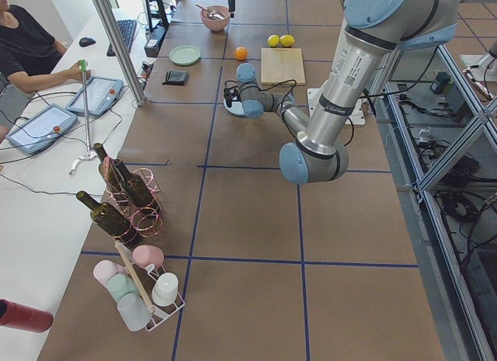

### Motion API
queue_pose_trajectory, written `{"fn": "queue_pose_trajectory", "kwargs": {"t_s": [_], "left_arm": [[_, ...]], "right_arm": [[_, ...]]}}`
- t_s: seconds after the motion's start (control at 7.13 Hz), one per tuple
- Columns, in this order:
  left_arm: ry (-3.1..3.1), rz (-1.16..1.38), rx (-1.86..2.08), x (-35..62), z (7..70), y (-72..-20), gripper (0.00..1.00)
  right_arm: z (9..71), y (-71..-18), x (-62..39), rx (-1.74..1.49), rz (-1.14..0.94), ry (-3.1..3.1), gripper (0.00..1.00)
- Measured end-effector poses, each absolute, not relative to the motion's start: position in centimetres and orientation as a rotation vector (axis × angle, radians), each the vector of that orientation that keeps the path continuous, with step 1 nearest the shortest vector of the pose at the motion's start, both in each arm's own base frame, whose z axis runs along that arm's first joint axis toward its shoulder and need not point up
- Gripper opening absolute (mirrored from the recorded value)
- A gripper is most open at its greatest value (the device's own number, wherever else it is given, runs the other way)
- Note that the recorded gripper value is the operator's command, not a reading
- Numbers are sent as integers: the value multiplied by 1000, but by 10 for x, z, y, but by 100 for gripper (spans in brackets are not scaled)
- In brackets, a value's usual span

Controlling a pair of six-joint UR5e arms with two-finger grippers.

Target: Pick orange to plate

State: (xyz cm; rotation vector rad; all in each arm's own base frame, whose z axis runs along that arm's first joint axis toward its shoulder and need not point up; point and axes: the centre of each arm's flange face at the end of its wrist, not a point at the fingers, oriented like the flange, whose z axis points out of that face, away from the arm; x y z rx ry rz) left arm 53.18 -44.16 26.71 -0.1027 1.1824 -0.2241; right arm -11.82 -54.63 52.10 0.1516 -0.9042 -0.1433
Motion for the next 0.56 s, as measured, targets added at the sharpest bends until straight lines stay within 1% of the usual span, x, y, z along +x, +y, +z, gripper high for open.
{"fn": "queue_pose_trajectory", "kwargs": {"t_s": [0.28,0.56], "left_arm": [[1209,-228,-81,517,256,-445,62],[1222,-229,-71,510,249,-445,62]], "right_arm": [[477,-539,-173,118,-83,-916,100],[445,-513,-253,109,-9,-850,100]]}}
